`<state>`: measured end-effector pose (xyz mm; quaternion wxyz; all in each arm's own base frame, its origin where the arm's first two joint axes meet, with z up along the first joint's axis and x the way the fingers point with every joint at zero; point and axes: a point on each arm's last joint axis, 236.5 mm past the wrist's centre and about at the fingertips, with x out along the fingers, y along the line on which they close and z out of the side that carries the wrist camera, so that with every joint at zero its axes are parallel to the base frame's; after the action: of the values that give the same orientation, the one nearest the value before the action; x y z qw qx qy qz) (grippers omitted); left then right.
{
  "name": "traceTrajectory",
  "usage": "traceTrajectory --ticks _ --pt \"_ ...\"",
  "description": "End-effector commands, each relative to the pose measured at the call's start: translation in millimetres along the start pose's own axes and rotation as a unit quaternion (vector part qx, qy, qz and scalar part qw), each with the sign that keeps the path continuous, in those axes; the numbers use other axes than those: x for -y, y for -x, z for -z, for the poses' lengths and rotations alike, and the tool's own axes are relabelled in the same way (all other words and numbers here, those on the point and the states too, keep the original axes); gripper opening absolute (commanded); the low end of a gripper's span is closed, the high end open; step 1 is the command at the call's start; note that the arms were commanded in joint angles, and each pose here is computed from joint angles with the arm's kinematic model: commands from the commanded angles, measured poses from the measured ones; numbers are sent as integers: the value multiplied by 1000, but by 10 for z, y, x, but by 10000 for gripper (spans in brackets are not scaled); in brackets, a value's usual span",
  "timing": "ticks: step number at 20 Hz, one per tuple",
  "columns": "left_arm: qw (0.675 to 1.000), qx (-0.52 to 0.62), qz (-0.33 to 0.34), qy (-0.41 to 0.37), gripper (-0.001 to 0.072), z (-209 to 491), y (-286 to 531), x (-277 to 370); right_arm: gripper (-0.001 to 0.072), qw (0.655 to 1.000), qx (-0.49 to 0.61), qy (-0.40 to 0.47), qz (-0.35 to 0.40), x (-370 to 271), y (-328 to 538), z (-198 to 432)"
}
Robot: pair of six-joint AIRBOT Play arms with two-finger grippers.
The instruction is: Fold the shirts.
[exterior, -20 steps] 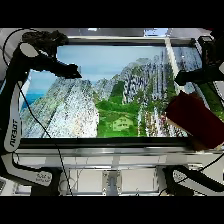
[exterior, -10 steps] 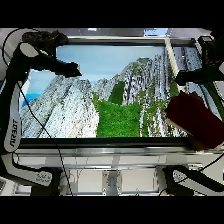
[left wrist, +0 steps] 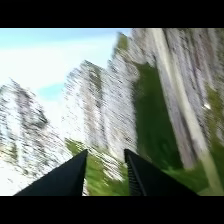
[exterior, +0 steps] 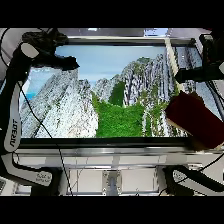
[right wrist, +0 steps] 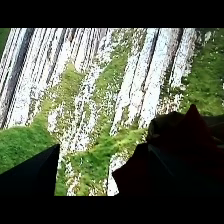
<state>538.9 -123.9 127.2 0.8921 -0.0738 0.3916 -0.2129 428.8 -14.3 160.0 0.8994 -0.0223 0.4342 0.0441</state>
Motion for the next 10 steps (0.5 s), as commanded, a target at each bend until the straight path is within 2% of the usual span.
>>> traceTrajectory --ticks 1,2,4,5,6,7,10 --pt "971 142 -189 -28 334 -676 269 -940 618 998 63 -13 -13 -58 17 -300" --pt "956 184 -227 -8 356 -825 397 -1220 618 997 77 -17 -18 -79 27 -367" --pt "935 222 -256 103 367 -789 509 -1821 618 995 100 -21 -19 -81 46 -473" --pt "923 217 -258 183 409 -604 481 -2153 618 993 114 -21 -15 -62 60 -538" --pt "910 207 -255 253 517 -394 421 -2434 618 992 124 -22 -13 -48 71 -585" --pt "895 200 -238 320 579 -206 342 -2668 619 991 129 -23 -12 -45 76 -604" --pt "840 230 -160 465 585 16 139 -3137 618 991 131 -24 -15 -58 79 -616"
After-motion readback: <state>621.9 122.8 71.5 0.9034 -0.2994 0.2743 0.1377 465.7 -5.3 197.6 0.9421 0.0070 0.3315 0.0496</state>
